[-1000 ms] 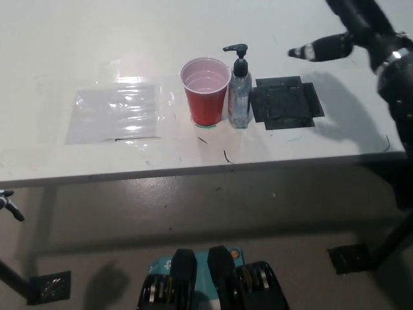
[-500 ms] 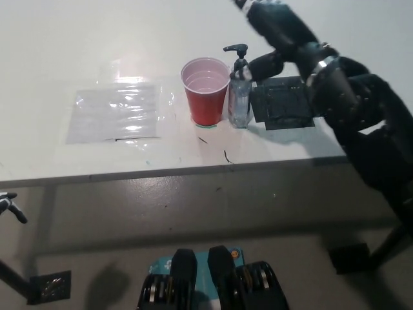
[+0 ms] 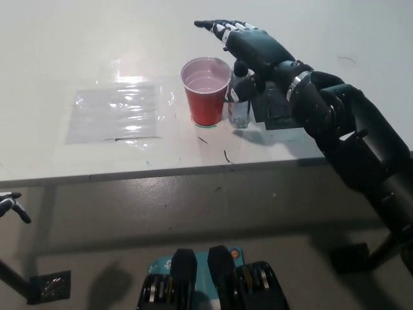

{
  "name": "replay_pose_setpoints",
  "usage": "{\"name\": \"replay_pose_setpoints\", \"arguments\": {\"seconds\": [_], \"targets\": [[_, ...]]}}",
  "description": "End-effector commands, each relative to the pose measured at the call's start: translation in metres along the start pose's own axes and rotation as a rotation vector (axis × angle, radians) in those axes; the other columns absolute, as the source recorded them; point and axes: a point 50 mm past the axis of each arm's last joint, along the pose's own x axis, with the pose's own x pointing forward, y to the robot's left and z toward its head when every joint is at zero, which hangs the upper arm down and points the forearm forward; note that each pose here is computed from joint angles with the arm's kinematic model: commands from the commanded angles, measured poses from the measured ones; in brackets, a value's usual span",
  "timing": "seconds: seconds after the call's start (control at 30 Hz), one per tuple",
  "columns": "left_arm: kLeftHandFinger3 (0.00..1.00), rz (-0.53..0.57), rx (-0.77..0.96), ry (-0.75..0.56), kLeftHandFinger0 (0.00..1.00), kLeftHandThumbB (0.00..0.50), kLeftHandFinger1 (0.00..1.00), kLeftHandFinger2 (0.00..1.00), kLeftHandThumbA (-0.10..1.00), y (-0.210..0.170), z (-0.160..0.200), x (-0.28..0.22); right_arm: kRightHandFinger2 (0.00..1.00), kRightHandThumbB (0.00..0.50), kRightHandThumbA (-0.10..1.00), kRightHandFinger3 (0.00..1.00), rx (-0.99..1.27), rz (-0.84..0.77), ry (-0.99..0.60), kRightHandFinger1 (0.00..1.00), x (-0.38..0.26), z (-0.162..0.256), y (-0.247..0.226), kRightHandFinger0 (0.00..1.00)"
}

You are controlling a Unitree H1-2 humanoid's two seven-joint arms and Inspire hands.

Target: The robot uses its right hand to press the hand soap kept in the middle of the table to get liquid hand soap out

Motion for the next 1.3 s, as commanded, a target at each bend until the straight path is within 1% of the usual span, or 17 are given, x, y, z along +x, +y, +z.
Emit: {"name": "replay_pose_setpoints", "arguments": {"seconds": [0.0, 0.03, 0.17, 0.3, 0.47, 0.53, 0.67, 0.7, 0.83, 0.9, 0.97, 1.03, 1.1, 1.13, 1.2, 1.23, 1.27], "targets": [[0.84, 0.052, 0.027, -0.002, 1.00, 0.154, 1.00, 1.00, 1.00, 0.021, 0.009, -0.005, 1.00, 0.388, 1.00, 1.00, -0.039, -0.056, -0.053, 1.00, 0.002, -0.001, -0.024, 1.00], [0.84, 0.054, 0.032, -0.003, 1.00, 0.156, 1.00, 1.00, 1.00, 0.022, 0.010, -0.005, 1.00, 0.378, 1.00, 1.00, -0.032, -0.050, -0.045, 1.00, 0.001, -0.005, -0.023, 1.00], [0.86, 0.050, 0.028, -0.007, 1.00, 0.156, 1.00, 1.00, 1.00, 0.022, 0.010, -0.005, 1.00, 0.422, 1.00, 1.00, -0.029, -0.030, -0.017, 1.00, -0.003, -0.012, -0.016, 1.00], [0.88, 0.053, 0.044, 0.000, 1.00, 0.172, 1.00, 1.00, 1.00, 0.023, 0.012, -0.005, 1.00, 0.413, 1.00, 1.00, -0.005, -0.016, -0.011, 1.00, -0.005, -0.014, -0.004, 1.00], [0.82, 0.062, 0.051, -0.005, 1.00, 0.164, 1.00, 1.00, 1.00, 0.025, 0.015, -0.005, 1.00, 0.440, 1.00, 1.00, 0.007, 0.006, -0.008, 1.00, -0.007, -0.013, 0.009, 1.00], [0.84, 0.065, 0.049, -0.011, 1.00, 0.165, 1.00, 1.00, 1.00, 0.027, 0.018, -0.005, 1.00, 0.444, 1.00, 1.00, -0.001, 0.019, -0.021, 1.00, -0.006, -0.011, 0.017, 1.00], [0.88, 0.068, 0.059, -0.011, 1.00, 0.173, 1.00, 1.00, 1.00, 0.033, 0.021, -0.004, 1.00, 0.425, 1.00, 1.00, -0.033, 0.034, -0.037, 1.00, -0.005, -0.008, 0.024, 1.00], [0.87, 0.069, 0.059, -0.016, 1.00, 0.163, 1.00, 1.00, 1.00, 0.035, 0.023, -0.003, 1.00, 0.429, 1.00, 1.00, -0.036, 0.044, -0.031, 1.00, -0.004, -0.009, 0.027, 1.00], [0.85, 0.076, 0.070, -0.014, 1.00, 0.175, 1.00, 1.00, 1.00, 0.038, 0.025, -0.002, 1.00, 0.409, 1.00, 1.00, -0.058, 0.053, -0.031, 1.00, -0.006, -0.013, 0.033, 1.00], [0.86, 0.081, 0.086, -0.015, 1.00, 0.170, 1.00, 1.00, 1.00, 0.039, 0.028, -0.002, 1.00, 0.432, 1.00, 1.00, -0.083, 0.072, -0.020, 1.00, -0.009, -0.016, 0.037, 1.00], [0.84, 0.082, 0.082, -0.025, 1.00, 0.178, 1.00, 1.00, 1.00, 0.040, 0.030, -0.001, 1.00, 0.421, 1.00, 1.00, -0.100, 0.086, -0.012, 1.00, -0.012, -0.018, 0.038, 1.00], [0.83, 0.087, 0.079, -0.028, 1.00, 0.160, 1.00, 1.00, 1.00, 0.042, 0.032, 0.000, 1.00, 0.412, 1.00, 1.00, -0.130, 0.103, -0.002, 1.00, -0.014, -0.021, 0.039, 1.00], [0.83, 0.087, 0.077, -0.031, 1.00, 0.167, 1.00, 1.00, 1.00, 0.042, 0.034, 0.001, 1.00, 0.395, 1.00, 1.00, -0.171, 0.121, 0.002, 1.00, -0.018, -0.026, 0.039, 1.00], [0.85, 0.092, 0.083, -0.033, 1.00, 0.163, 1.00, 1.00, 1.00, 0.043, 0.036, 0.000, 1.00, 0.414, 1.00, 1.00, -0.204, 0.132, 0.004, 1.00, -0.019, -0.029, 0.038, 1.00], [0.85, 0.095, 0.078, -0.034, 1.00, 0.159, 1.00, 1.00, 1.00, 0.045, 0.037, 0.000, 1.00, 0.414, 1.00, 1.00, -0.242, 0.155, 0.015, 1.00, -0.021, -0.034, 0.037, 1.00], [0.83, 0.099, 0.074, -0.039, 1.00, 0.148, 1.00, 1.00, 1.00, 0.046, 0.038, 0.001, 1.00, 0.441, 1.00, 1.00, -0.278, 0.179, 0.023, 1.00, -0.024, -0.039, 0.037, 1.00], [0.83, 0.100, 0.074, -0.040, 1.00, 0.147, 1.00, 1.00, 1.00, 0.047, 0.038, 0.001, 1.00, 0.443, 1.00, 1.00, -0.283, 0.181, 0.023, 1.00, -0.025, -0.040, 0.037, 1.00]]}}
